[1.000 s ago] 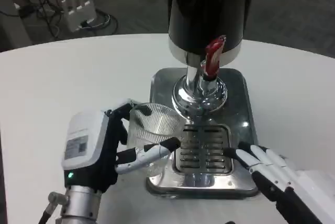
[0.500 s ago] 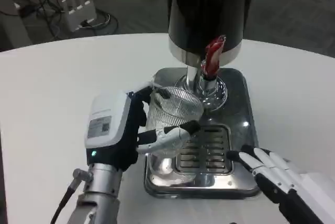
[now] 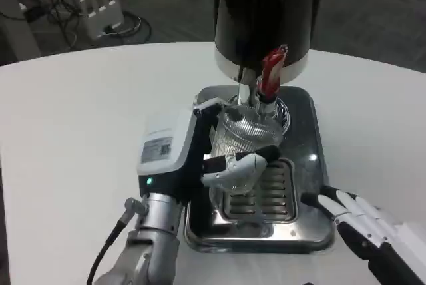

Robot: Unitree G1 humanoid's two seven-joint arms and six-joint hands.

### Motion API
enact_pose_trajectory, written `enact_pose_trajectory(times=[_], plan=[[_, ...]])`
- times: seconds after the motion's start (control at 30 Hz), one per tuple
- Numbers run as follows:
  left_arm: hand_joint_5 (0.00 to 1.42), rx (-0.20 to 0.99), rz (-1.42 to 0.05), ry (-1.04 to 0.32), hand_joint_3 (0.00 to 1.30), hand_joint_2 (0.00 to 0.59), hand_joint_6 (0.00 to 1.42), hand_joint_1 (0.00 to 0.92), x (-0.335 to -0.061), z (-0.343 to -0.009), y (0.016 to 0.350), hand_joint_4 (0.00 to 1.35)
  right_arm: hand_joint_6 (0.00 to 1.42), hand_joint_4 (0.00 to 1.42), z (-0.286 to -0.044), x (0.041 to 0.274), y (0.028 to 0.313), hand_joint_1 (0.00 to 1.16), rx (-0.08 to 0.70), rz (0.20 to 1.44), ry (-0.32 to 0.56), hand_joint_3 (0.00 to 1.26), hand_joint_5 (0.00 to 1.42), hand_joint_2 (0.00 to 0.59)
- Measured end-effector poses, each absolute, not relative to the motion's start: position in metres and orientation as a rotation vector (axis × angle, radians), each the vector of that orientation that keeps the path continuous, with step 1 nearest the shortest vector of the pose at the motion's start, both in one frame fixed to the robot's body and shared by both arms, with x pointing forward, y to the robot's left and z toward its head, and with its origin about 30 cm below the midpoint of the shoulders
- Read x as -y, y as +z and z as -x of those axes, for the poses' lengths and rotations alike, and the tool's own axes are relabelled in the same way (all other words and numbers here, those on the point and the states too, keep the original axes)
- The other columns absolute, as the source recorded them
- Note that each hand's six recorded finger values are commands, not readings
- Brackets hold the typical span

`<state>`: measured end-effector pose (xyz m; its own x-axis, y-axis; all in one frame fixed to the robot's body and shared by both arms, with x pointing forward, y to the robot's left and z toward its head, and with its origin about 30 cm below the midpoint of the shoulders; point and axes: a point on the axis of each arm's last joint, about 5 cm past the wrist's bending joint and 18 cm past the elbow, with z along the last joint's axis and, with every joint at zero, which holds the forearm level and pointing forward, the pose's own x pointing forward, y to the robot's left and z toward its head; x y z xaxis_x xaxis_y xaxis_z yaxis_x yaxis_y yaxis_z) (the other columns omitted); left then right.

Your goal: Grasp the cup under the faucet to collect the drink, then remove the cup.

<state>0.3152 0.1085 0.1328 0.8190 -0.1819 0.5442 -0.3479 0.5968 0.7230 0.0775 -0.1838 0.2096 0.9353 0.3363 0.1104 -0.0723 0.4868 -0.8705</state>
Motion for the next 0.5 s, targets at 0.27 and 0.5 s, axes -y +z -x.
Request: enact_pose_trajectory(times=[0.27,0.5], plan=[[0.95,0.616,-0.949,0.089,0.85,0.213,0.88,0.163,-0.0994,-0.3198,0.1351,0.95,0.0,0.01,-0.0771,0.1841,0.2093,0.47,0.281,1.032,0.249,0.09,0.0,0.416],[0.7,0.608,-0.948,0.086,0.74,0.215,0.66,0.164,-0.0993,-0.32,0.1346,0.69,0.0,0.01,-0.0772,0.1844,0.2085,0.47,0.279,1.027,0.246,0.09,0.0,0.418]])
